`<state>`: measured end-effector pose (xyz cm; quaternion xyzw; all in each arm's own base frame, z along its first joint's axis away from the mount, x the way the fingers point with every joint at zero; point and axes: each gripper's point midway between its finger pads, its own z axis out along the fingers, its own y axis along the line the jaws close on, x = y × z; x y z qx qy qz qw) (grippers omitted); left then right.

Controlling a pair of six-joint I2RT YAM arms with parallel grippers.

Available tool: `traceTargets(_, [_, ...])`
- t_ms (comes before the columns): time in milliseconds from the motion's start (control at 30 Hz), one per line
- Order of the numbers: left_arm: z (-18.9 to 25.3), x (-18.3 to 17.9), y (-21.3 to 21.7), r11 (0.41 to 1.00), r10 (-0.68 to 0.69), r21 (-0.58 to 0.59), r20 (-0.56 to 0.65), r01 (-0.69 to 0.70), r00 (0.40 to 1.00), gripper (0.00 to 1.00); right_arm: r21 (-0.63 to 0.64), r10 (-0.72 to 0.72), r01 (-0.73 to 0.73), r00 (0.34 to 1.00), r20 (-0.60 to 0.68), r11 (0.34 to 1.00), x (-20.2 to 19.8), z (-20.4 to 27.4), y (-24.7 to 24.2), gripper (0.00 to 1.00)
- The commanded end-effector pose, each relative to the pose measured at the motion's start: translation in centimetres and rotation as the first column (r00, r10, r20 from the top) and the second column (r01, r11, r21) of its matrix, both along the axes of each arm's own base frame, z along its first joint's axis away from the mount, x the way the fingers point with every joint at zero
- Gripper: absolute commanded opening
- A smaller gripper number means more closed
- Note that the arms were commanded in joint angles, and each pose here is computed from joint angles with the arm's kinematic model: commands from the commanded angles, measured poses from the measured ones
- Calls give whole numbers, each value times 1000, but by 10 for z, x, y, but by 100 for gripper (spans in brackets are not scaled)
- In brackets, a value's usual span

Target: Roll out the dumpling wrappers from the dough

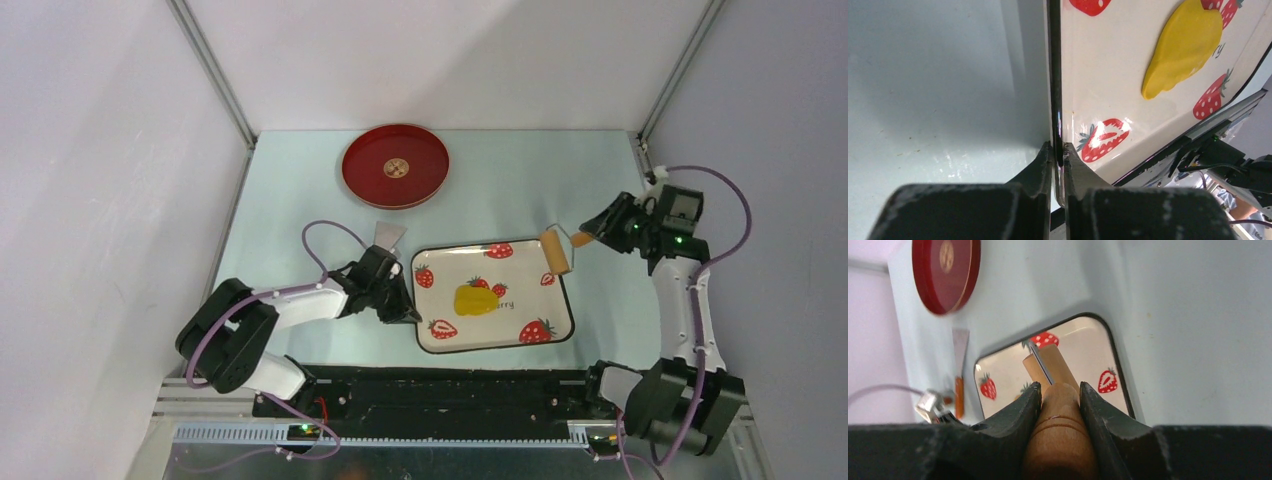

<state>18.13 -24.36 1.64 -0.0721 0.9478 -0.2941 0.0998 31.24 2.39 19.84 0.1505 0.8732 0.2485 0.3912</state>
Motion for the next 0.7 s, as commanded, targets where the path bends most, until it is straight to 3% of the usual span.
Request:
traceTargets(0, [-2, -6, 15, 997, -37, 73, 10, 36, 999, 18, 183, -191, 190, 982, -10, 965, 10, 5, -27, 0])
traceTargets(100, [18, 6, 10, 998, -45, 50, 74, 41, 996, 44, 236, -320, 320, 947, -39, 918, 10, -8, -57, 0])
traceTargets(233, [54, 19, 4, 998, -57, 14, 164, 56, 985, 62, 233, -411, 414, 909, -65, 880, 7, -27, -88, 0])
traceTargets(367, [90, 28, 8, 999, -25, -25, 261, 33, 965, 73, 249, -489, 502, 865, -114, 828, 2, -46, -120, 0])
traceTargets(533, [123, 35, 29, 994, 69, -100, 346, -36, 936, 79, 245, -504, 535, 845, -182, 808, 2, -75, -133, 1])
traceTargets(667, [132, 39, 54, 981, 168, -151, 367, -119, 915, 80, 237, -482, 533, 842, -244, 812, 1, -97, -132, 14])
